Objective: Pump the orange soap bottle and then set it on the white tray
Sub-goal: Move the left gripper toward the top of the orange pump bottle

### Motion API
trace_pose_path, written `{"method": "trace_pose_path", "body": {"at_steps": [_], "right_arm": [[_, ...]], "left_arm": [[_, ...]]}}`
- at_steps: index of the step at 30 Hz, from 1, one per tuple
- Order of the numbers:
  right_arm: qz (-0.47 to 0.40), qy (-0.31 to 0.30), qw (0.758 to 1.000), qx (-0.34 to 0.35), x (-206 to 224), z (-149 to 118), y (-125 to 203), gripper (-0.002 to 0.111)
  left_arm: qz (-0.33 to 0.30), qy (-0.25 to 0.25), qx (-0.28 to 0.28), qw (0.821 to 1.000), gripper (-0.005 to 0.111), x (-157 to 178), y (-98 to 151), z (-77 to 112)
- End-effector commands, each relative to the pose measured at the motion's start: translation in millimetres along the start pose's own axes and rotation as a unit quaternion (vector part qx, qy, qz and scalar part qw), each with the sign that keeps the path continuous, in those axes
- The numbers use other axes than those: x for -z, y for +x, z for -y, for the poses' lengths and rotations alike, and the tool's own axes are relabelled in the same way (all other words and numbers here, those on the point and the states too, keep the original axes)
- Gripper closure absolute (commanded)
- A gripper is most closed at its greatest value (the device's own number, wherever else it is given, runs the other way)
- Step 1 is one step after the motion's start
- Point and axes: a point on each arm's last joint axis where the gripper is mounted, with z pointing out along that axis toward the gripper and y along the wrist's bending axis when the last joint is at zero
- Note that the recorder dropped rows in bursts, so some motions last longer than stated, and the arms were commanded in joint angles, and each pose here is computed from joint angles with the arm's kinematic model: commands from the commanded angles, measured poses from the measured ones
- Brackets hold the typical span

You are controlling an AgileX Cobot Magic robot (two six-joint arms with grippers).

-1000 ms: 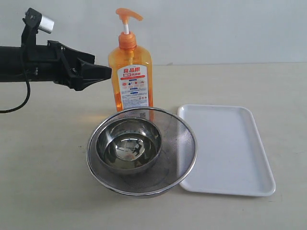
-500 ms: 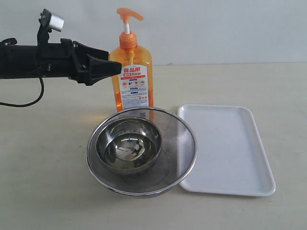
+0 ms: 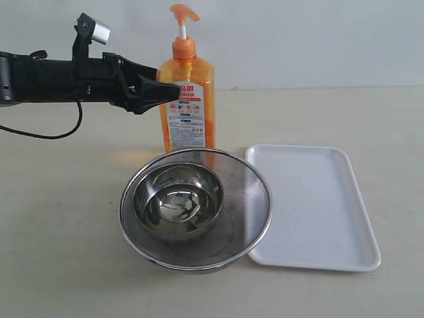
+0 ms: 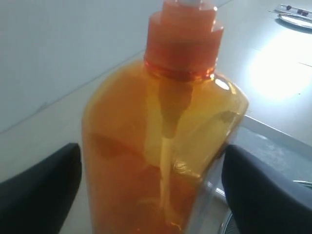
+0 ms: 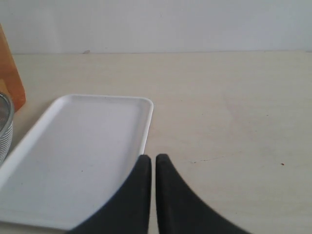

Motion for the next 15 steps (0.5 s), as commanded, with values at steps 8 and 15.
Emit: {"method": "trace_pose_path", "body": {"at_steps": [8, 15], "right_arm": [[0.005, 0.003, 1.0, 0.001, 0.4, 0.3, -0.7, 0.108], [0.005, 0.003, 1.0, -0.001, 0.4, 0.3, -0.7, 0.108]], "left_arm": [[0.019, 0.019, -0.005, 1.0, 0.036, -1.7, -6.3, 3.2], [0.024, 0.027, -0.005, 0.999, 0.07, -1.6, -7.2, 4.7]]}}
